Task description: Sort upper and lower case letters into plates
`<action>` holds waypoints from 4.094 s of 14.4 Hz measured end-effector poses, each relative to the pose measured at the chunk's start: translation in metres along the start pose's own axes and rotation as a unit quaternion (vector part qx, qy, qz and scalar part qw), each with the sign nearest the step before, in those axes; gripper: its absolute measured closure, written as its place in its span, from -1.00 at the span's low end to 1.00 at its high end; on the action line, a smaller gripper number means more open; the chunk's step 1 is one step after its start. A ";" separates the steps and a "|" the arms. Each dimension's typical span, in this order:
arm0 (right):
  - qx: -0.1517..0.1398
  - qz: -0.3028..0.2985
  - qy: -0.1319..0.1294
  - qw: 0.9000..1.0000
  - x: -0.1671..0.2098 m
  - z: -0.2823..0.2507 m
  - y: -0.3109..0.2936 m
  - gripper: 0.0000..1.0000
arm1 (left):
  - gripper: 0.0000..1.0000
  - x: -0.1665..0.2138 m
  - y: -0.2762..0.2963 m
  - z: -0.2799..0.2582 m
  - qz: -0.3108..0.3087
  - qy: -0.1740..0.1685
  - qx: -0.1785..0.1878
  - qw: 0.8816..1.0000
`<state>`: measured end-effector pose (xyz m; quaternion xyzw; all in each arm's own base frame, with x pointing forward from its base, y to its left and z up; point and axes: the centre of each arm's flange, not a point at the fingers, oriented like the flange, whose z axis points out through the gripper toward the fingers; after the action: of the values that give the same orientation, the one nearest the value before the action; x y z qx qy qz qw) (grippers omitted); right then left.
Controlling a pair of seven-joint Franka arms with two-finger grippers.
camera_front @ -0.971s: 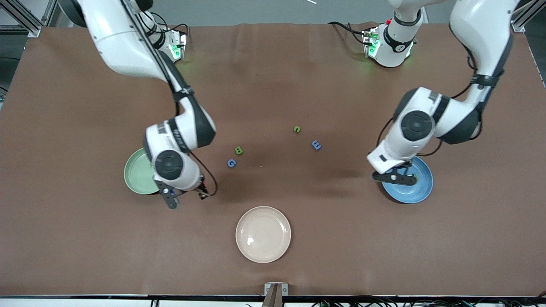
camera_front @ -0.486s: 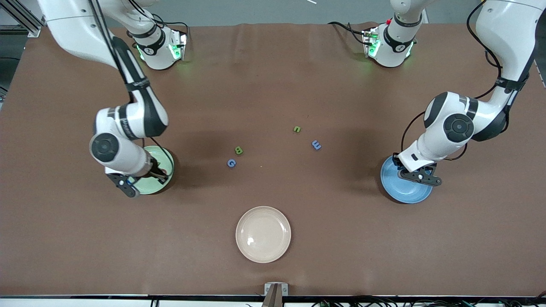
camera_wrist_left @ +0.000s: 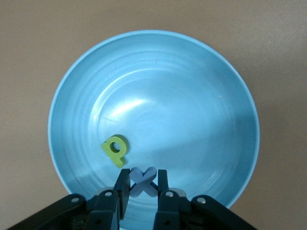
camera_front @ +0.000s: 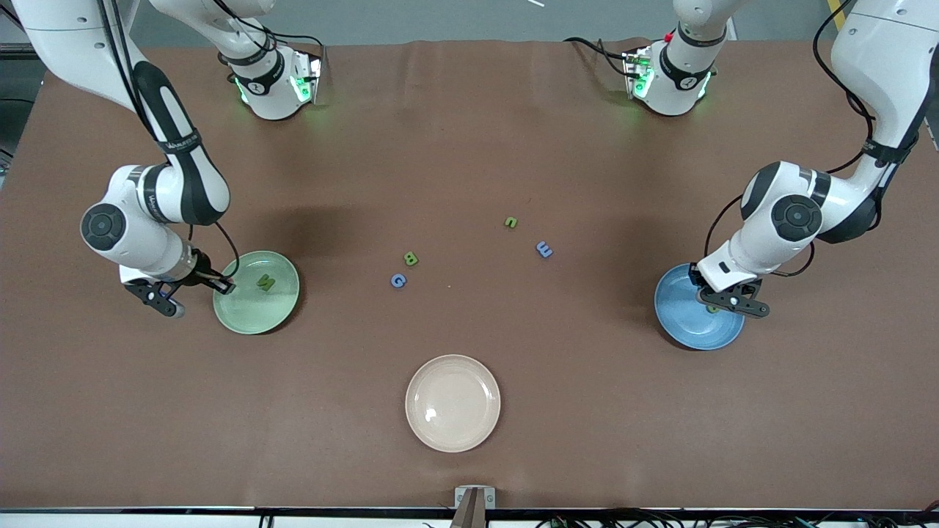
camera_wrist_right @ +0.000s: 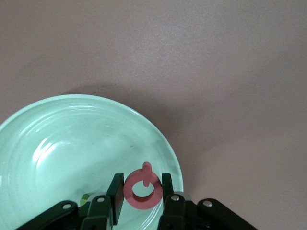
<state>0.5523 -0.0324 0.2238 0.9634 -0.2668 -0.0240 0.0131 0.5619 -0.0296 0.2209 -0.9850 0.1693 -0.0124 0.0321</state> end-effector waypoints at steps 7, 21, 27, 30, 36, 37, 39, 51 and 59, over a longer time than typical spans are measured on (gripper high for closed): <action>0.001 -0.019 -0.005 1.000 -0.012 0.004 -0.018 0.29 | 0.45 -0.001 0.007 0.019 0.031 -0.001 0.002 1.000; -0.005 -0.031 -0.014 0.999 -0.021 0.019 -0.037 -0.73 | 0.45 -0.001 0.006 0.033 0.034 -0.006 -0.007 0.999; -0.008 0.043 -0.006 0.999 -0.079 -0.028 -0.164 -1.00 | -0.39 0.014 0.000 0.008 0.018 0.009 0.010 1.000; -0.008 0.084 -0.007 0.996 -0.123 -0.019 -0.214 -1.00 | -0.97 0.033 0.035 -0.047 -0.006 -0.006 -0.004 1.000; 0.011 0.127 0.002 0.992 -0.166 0.008 -0.285 -1.00 | -1.00 0.056 0.156 -0.167 -0.188 -0.049 -0.018 0.981; 0.019 0.132 0.003 0.991 -0.173 0.012 -0.293 -0.99 | -1.00 0.055 0.176 -0.169 -0.226 -0.050 -0.017 0.973; 0.023 0.137 0.005 0.990 -0.182 0.019 -0.301 -0.99 | -1.00 0.051 0.217 -0.163 -0.282 -0.060 -0.016 0.957; 0.031 0.146 0.008 0.989 -0.206 0.043 -0.321 -0.15 | -1.00 0.012 0.336 0.009 -0.375 -0.025 0.015 0.927; 0.031 0.159 0.008 0.987 -0.205 0.040 -0.322 0.32 | -0.96 0.020 0.340 0.012 -0.384 -0.021 -0.008 0.923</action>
<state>0.5400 0.3482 0.1795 0.9087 -0.4172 -0.0060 -0.0106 0.4682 -0.3560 0.1868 -0.9747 -0.2227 -0.0016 0.0202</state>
